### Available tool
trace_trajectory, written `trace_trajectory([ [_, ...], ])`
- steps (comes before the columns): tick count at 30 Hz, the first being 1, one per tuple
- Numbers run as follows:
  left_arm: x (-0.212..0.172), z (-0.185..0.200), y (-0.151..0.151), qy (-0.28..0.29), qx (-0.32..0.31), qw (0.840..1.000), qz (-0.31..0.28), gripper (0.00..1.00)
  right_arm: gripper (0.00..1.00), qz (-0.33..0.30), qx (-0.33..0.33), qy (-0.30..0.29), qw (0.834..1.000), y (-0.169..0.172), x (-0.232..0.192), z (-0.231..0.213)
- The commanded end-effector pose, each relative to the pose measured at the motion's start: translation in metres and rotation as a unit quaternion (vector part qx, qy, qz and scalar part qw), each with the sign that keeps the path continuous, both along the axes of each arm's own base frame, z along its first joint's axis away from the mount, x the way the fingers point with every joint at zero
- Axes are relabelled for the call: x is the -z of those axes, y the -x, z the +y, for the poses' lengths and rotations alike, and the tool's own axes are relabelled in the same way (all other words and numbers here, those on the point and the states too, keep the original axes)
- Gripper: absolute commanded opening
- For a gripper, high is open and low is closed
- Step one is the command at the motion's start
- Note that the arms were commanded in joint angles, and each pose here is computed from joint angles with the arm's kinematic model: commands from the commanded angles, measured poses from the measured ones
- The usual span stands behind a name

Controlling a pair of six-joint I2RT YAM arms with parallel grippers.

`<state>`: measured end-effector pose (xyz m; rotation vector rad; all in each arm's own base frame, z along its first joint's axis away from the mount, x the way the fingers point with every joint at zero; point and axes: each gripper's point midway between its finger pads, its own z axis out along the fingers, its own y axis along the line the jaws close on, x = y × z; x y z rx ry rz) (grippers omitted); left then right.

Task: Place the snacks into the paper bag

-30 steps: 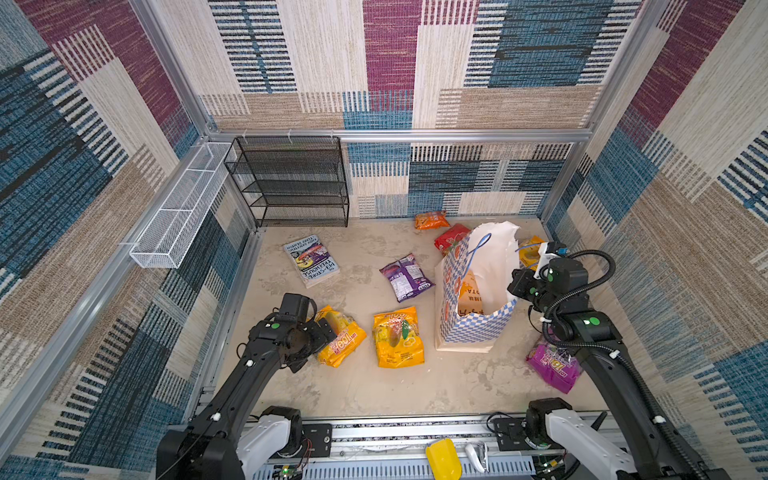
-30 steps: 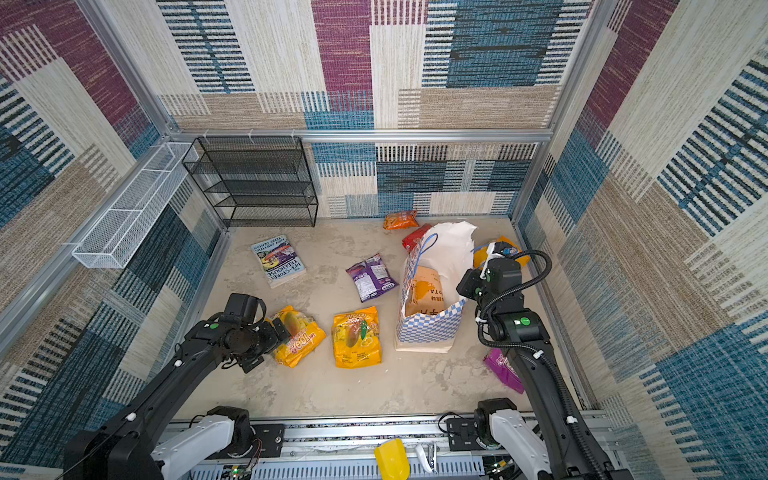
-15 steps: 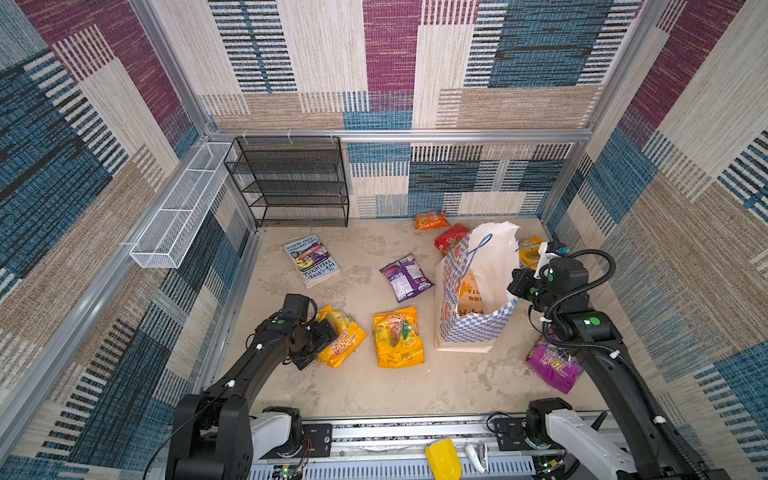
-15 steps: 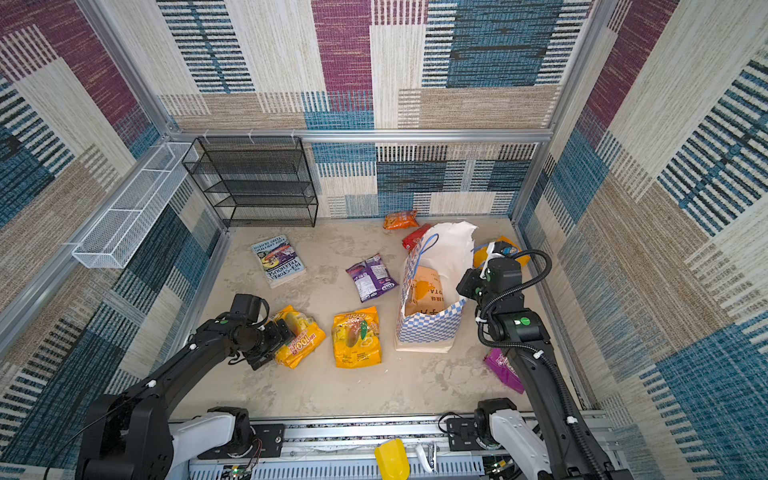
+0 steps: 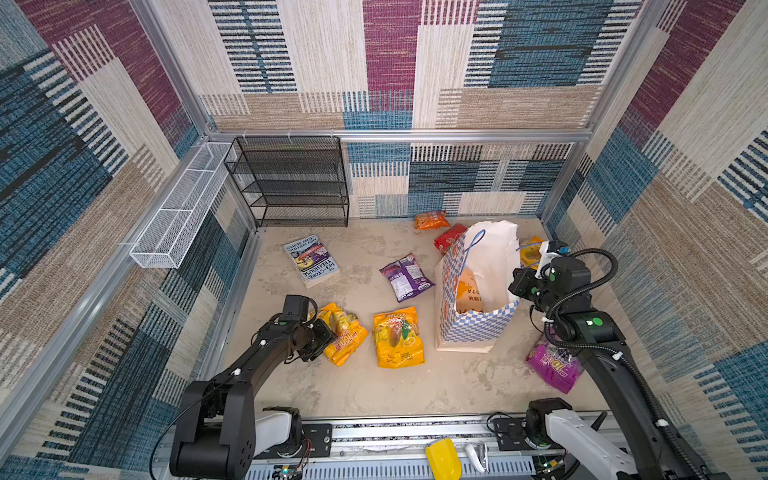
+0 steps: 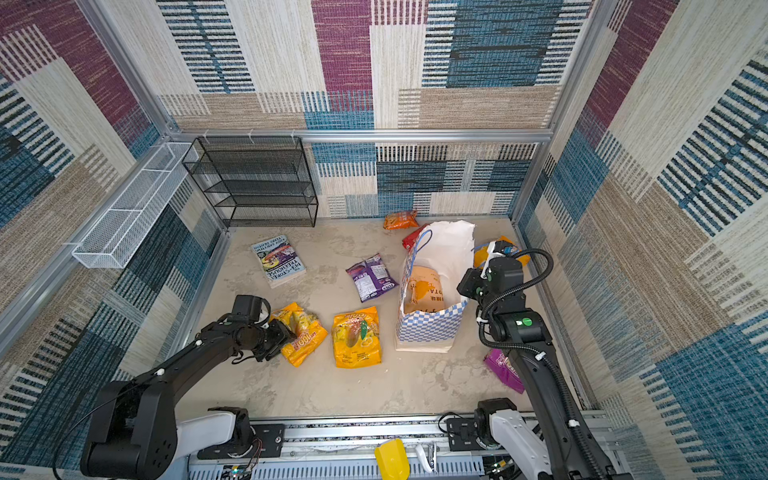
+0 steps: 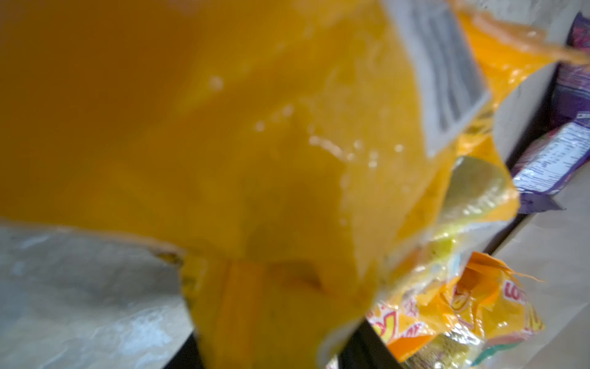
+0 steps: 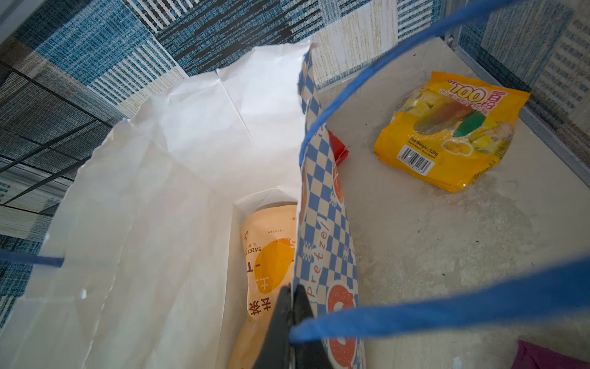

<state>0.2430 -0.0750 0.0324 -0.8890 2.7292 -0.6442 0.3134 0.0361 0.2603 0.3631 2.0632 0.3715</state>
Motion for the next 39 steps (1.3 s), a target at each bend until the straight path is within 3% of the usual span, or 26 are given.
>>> trace_trajectory([
  [1, 0.005, 0.002, 0.016, -0.002, -0.008, 1.000, 0.027, 0.39, 0.00, -0.005, -0.002, 0.001, 1.000, 0.000, -0.005, 0.000],
  [15, -0.046, -0.007, 0.011, 0.031, -0.002, 0.999, -0.039, 0.12, 0.00, -0.013, -0.005, -0.001, 1.000, 0.004, -0.013, 0.001],
  [28, -0.125, -0.015, 0.002, 0.047, 0.029, 0.991, -0.122, 0.08, 0.00, -0.015, -0.012, -0.005, 1.000, 0.004, -0.016, 0.004],
  [39, -0.213, -0.037, -0.008, 0.112, 0.066, 0.970, -0.207, 0.06, 0.00, -0.019, -0.017, -0.008, 1.000, 0.000, -0.018, 0.006],
])
